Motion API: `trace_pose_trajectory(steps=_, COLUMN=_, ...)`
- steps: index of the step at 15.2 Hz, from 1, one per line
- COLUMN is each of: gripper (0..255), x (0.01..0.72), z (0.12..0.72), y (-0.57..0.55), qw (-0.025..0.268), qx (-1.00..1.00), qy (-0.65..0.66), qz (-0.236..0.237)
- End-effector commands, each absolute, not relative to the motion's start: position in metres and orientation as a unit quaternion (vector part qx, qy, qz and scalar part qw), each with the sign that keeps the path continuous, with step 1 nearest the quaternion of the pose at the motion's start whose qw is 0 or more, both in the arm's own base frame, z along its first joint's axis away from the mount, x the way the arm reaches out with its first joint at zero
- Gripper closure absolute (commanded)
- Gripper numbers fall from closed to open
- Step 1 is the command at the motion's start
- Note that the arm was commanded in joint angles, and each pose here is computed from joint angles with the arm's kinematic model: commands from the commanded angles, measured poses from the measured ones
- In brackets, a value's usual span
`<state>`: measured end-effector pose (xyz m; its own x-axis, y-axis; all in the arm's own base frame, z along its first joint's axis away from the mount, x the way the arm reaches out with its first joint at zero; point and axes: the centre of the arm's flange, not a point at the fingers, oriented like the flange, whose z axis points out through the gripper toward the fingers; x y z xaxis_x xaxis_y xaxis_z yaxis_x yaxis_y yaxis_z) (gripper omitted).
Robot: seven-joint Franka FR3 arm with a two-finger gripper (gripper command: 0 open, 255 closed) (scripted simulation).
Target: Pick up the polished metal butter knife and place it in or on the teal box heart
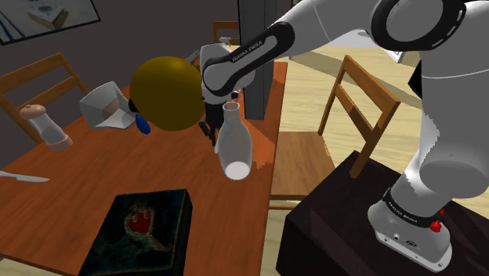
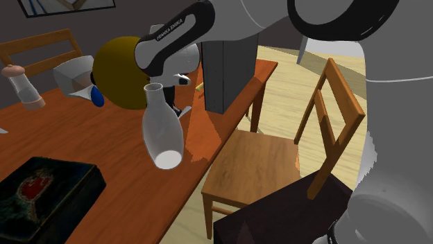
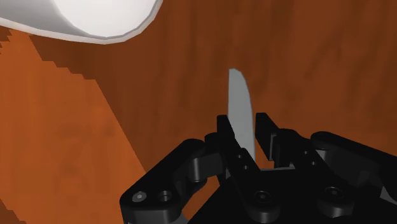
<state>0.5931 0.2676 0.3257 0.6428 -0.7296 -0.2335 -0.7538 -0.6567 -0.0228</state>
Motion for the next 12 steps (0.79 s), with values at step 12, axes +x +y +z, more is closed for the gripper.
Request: trace_pose_trajectory(steps=12, gripper=255, x=0.592, z=0.393, y=0.267, qw=0.058, qx=-0.904, qy=0.41, qz=0.103)
